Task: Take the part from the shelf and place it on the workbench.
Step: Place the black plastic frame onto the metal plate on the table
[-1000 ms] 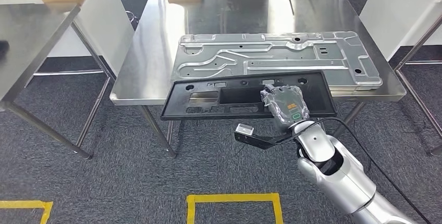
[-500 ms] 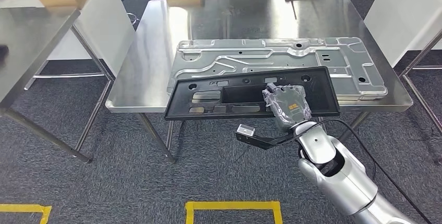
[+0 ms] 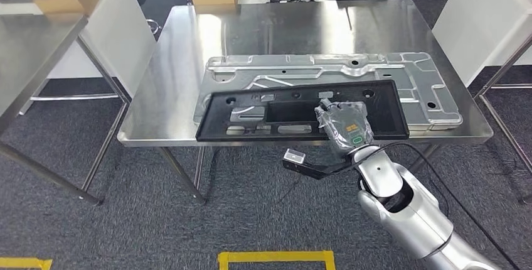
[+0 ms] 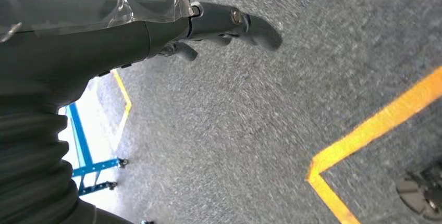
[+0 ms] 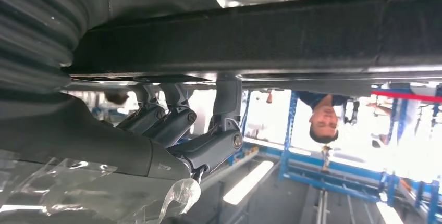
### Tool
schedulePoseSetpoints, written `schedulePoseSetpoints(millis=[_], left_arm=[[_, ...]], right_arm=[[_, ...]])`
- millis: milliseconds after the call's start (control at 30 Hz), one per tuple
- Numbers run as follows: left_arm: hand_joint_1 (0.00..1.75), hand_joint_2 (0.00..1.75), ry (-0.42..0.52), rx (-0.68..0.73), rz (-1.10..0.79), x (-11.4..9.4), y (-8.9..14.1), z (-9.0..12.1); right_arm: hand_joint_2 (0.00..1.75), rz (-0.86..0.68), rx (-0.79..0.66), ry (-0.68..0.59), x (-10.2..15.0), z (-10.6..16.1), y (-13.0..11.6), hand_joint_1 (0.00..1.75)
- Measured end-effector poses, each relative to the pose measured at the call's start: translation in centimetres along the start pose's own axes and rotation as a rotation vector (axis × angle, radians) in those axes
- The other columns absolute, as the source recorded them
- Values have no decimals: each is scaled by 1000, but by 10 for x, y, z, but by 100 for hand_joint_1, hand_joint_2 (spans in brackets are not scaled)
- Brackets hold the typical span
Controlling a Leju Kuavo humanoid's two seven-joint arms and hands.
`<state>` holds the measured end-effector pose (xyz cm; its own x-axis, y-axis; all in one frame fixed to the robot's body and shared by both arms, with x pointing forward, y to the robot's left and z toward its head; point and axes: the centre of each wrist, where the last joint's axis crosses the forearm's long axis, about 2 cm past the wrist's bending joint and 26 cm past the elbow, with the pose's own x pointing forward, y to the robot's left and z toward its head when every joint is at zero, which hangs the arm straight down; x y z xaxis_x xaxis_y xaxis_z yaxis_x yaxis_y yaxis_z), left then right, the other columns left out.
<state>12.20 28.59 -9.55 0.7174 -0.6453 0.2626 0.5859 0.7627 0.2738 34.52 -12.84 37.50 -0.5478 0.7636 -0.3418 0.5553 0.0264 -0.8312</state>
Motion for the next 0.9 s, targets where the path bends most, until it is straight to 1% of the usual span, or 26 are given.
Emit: schedulePoseSetpoints(millis=[333, 633, 900], left_arm=[[0, 175, 1, -13, -8, -3, -7, 1], [0, 175, 4, 3, -8, -8, 0, 1], [0, 175, 8, -1, -1, -8, -2, 1]], right_arm=[[175, -1, 18, 2, 2, 2, 3, 175], [175, 0, 23, 0, 2, 3, 2, 175], [175, -2, 19, -2, 2, 3, 1, 175]])
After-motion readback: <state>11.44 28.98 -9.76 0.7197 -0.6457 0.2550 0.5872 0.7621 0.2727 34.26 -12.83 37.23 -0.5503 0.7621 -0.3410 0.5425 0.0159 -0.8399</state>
